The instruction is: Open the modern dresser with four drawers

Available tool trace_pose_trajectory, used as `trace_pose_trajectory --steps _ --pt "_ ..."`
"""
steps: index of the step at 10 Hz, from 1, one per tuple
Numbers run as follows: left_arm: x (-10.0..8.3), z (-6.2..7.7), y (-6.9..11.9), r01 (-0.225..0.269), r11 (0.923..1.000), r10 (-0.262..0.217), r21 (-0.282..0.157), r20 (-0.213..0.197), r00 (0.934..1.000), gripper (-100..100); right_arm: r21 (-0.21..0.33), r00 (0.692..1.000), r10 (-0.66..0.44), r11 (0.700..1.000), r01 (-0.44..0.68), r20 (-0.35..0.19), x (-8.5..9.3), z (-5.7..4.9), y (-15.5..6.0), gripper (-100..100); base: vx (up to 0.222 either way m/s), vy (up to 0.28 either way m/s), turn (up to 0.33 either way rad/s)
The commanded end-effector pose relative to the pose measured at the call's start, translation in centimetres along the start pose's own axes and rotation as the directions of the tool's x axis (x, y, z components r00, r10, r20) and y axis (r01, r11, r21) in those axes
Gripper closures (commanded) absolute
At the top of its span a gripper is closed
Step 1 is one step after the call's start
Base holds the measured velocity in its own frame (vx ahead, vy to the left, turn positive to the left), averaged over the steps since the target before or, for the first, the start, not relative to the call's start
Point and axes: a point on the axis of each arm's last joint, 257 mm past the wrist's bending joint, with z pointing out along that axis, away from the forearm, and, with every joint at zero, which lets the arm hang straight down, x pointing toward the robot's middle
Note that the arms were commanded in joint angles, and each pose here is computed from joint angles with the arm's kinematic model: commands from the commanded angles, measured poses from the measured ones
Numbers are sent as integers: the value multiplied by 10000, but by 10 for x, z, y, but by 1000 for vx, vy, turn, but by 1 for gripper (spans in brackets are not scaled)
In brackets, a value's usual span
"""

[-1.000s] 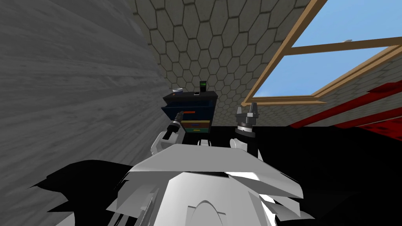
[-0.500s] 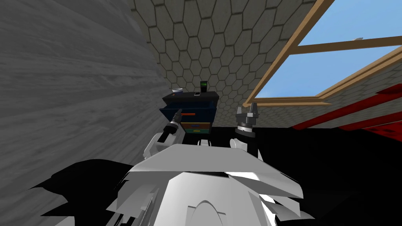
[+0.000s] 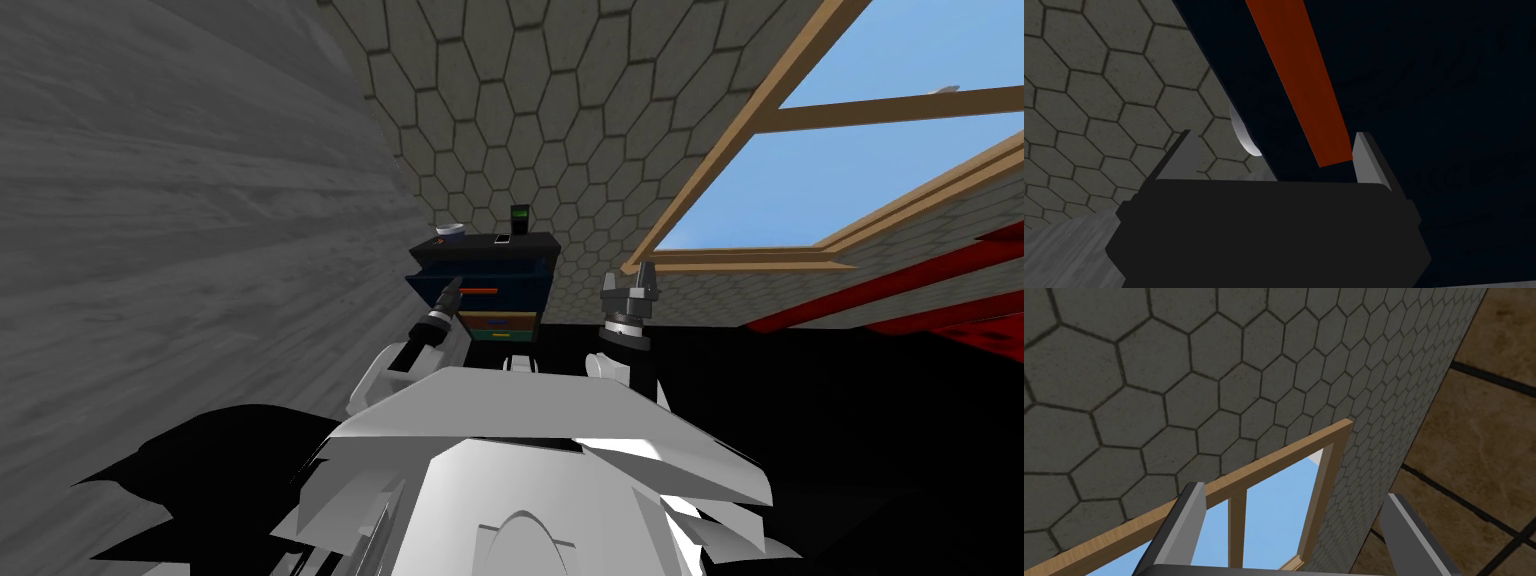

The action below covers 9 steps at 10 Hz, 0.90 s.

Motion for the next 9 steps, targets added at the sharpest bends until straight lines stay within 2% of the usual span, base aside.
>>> trace_pose_trajectory --steps 1,2,3,4,9 --pt "-3 -10 -14 -27 10000 27 60 -15 10000 -100 0 10000 0 10000 0 0 0 0 0 0 48 5 7" --pt "-3 -11 -19 -20 9999 20 153 -11 10000 -100 0 10000 0 10000 0 0 0 0 0 0 38 3 1" --pt "-1 -8 -6 43 9999 -44 -146 -82 10000 -100 0 10000 0 10000 0 0 0 0 0 0 20 1 -4" --pt "0 -8 -5 56 9998 -58 -188 -89 9999 0 0 10000 1 10000 -1 0 0 0 0 0 8 0 -3" --pt "1 -9 3 85 9992 -90 -381 -119 9999 0 0 10000 1 10000 -1 0 0 0 0 0 0 0 0"
